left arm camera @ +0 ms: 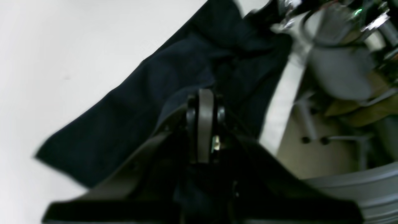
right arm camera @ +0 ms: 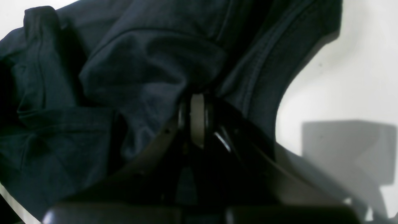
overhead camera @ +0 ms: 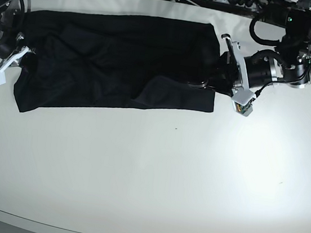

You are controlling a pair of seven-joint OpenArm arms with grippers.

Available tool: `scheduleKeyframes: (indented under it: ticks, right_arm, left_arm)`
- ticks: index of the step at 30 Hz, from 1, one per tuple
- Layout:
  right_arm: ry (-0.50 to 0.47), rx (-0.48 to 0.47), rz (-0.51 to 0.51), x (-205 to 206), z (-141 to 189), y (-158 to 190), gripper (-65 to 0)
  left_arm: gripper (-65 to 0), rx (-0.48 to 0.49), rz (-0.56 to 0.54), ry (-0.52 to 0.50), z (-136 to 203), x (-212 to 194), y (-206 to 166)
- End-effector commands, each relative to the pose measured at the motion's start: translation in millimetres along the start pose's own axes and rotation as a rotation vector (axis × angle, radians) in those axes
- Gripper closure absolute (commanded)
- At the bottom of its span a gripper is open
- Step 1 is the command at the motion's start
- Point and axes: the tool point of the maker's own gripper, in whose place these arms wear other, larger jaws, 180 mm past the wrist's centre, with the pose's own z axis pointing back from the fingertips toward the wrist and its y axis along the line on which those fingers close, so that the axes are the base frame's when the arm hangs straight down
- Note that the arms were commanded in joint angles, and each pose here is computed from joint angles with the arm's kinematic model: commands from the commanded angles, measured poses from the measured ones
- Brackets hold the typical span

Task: Fold the T-shirt properly
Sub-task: 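Lower the left gripper onto the folded end and press it flat, then regrasp the folded edge with the left gripper near the strip's middle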

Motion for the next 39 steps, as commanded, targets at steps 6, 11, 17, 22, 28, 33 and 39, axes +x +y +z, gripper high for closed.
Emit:
scheduleKeyframes:
  ticks: [6,11,17,22,28,33,39]
  right_arm:
    - [-0.024,-0.005,0.022,12,6,-2,0.0]
    - [-0.024,-0.005,0.022,12,6,-2,0.0]
    - [-0.024,-0.005,0.022,12,6,-2,0.0]
    - [-0.023,-0.005,0.022,11,6,-2,0.0]
    - [-0.021,-0.005,0.022,11,6,-2,0.0]
    - [-0.021,-0.005,0.022,11,6,-2,0.0]
    - [-0.022,-0.005,0.022,11,6,-2,0.0]
  left_arm:
    - [0.0,-0.054,0.026,-0.108,-12,18,-17]
    - [0.0,-0.119,0.063,-0.123,-29,14,-37]
    - [0.0,-0.219,0.062,-0.040,-57,-7,-70]
    - [0.0,-0.233,0.030,0.025,-66,-21,-79]
    - [-31.5,-0.237,0.041,-0.018,-63,-10,-76]
    - [-32.9,-0.223,0.009,-0.117,-49,23,-68]
    - [0.0,-0.065,-0.101,-0.236,-12,63,-43]
